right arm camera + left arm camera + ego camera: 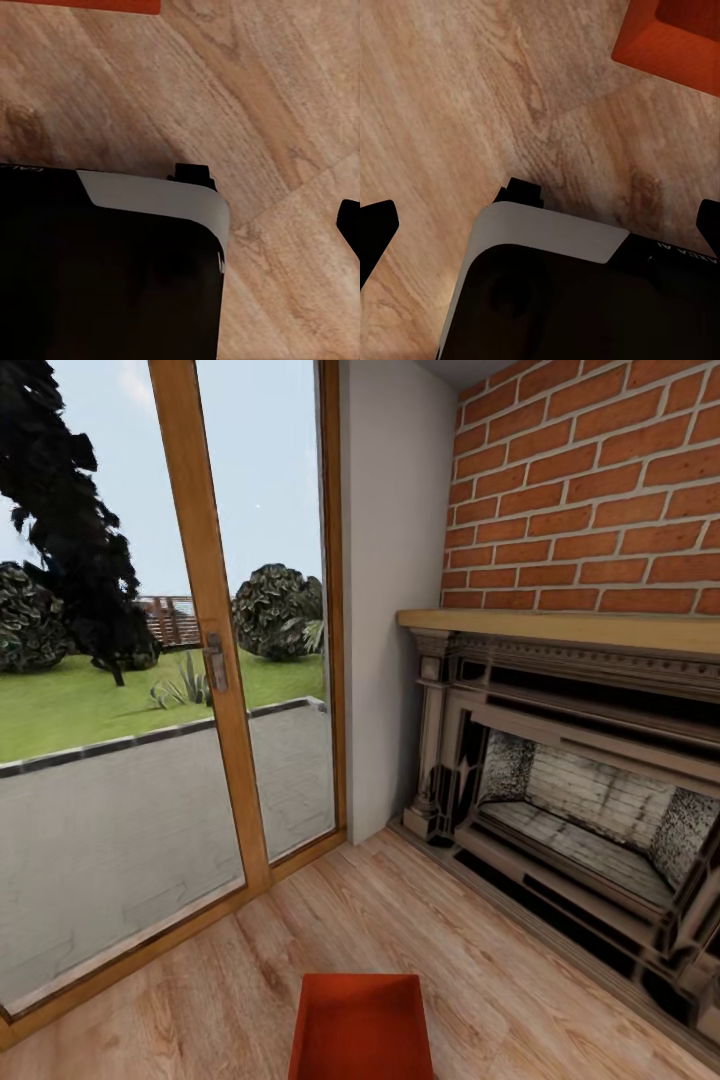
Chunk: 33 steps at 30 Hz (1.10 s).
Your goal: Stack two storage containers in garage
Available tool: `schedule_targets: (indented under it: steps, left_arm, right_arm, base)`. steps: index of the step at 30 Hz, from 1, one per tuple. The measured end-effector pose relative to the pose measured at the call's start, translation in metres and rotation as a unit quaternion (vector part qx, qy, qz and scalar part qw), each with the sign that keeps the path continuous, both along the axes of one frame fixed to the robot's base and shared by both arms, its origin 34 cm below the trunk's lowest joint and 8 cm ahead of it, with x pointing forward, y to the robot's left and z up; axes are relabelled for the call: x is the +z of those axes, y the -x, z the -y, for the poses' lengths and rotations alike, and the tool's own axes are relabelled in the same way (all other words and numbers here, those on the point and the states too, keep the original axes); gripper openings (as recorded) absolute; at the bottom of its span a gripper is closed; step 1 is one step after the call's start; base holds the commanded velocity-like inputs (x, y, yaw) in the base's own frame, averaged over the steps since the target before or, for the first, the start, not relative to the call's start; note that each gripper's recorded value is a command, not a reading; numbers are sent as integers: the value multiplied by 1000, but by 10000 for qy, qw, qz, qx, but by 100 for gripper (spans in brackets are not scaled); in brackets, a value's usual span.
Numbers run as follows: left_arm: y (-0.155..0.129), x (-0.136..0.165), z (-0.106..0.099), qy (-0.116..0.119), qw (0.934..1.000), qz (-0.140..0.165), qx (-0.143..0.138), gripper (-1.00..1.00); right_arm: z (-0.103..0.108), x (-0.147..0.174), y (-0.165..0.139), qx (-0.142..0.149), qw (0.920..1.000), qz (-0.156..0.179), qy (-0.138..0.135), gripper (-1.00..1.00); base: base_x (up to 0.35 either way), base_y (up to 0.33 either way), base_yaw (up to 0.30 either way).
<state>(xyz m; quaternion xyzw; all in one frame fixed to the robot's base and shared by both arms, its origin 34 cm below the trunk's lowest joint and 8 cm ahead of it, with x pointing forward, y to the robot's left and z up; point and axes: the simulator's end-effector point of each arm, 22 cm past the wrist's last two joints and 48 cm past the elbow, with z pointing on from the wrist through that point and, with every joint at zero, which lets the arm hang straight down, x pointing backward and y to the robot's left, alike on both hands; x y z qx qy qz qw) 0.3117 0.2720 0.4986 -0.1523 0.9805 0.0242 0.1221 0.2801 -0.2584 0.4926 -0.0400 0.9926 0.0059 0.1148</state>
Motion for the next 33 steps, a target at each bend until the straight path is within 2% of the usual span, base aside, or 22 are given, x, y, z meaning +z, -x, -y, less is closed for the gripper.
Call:
schedule_targets:
  steps: [33]
  left_arm:
    - [20, -8, 4, -8, 9996, -268, 4, 100]
  right_arm:
    - [1, -6, 18, -90, 9997, -235, 12, 100]
  base:
    - [0, 0, 0]
